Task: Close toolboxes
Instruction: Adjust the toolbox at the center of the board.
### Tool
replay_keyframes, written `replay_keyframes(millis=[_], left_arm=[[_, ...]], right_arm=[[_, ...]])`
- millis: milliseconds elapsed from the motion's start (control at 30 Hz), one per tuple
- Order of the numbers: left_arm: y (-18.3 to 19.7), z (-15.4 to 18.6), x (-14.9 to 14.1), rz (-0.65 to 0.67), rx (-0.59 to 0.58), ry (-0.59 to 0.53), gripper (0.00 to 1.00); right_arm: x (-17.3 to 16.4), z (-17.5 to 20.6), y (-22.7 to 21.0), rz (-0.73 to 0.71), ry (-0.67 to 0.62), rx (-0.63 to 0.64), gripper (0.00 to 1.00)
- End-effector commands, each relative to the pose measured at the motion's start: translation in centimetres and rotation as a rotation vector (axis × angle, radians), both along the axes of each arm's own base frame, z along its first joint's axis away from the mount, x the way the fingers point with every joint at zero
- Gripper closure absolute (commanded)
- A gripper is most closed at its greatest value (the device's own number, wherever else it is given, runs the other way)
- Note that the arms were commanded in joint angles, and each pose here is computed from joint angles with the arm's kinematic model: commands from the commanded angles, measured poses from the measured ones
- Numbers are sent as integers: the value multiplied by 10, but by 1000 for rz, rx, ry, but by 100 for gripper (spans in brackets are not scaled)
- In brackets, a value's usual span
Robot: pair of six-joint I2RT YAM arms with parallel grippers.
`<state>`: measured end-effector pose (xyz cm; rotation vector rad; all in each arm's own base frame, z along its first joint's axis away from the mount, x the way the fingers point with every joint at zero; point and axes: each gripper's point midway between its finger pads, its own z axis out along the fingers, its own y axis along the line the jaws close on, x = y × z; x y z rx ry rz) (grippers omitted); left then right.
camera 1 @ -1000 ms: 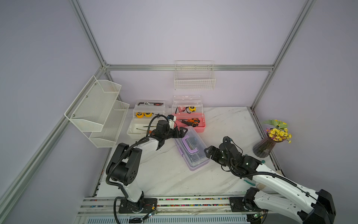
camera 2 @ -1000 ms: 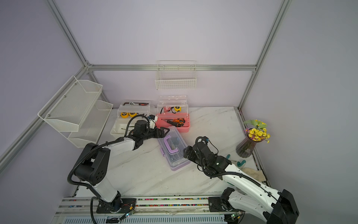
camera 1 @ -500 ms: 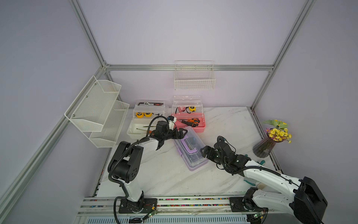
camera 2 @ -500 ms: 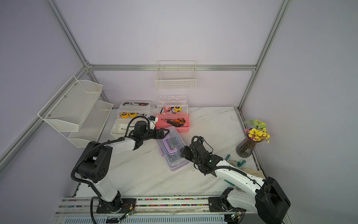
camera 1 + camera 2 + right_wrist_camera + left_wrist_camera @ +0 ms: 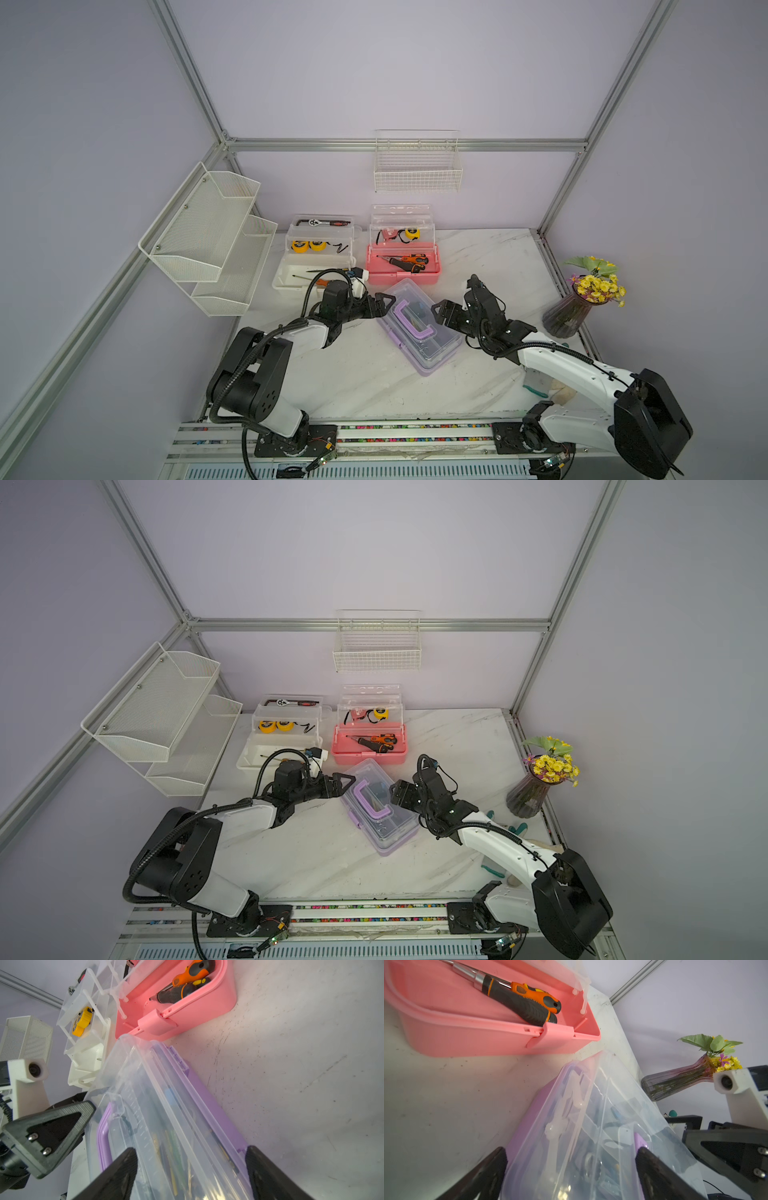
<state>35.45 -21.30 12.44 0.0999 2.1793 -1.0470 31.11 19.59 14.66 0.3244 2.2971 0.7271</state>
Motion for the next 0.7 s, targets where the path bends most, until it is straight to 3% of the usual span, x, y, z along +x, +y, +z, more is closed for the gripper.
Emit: replay_keyframes(millis=[0, 200, 300, 433, 567, 667], left_arm=[[10, 18, -9, 38, 46, -7, 2], [15, 51, 21, 81, 127, -120, 0], [3, 48, 38, 35, 135, -130, 0], [-19, 43, 53, -60, 105, -128, 0], [-32, 34, 56, -131, 80, -103, 0], [-32, 27, 54, -138, 78, -83, 0]], right_arm=[[1, 16, -20, -57, -18, -37, 12], [-35, -5, -47, -124, 169, -100, 10], [-57, -6, -58, -151, 233, -92, 6], [-77, 4, -54, -151, 270, 26, 3], [-87, -1, -21, -77, 310, 203, 3], [-89, -9, 6, -29, 316, 216, 3]])
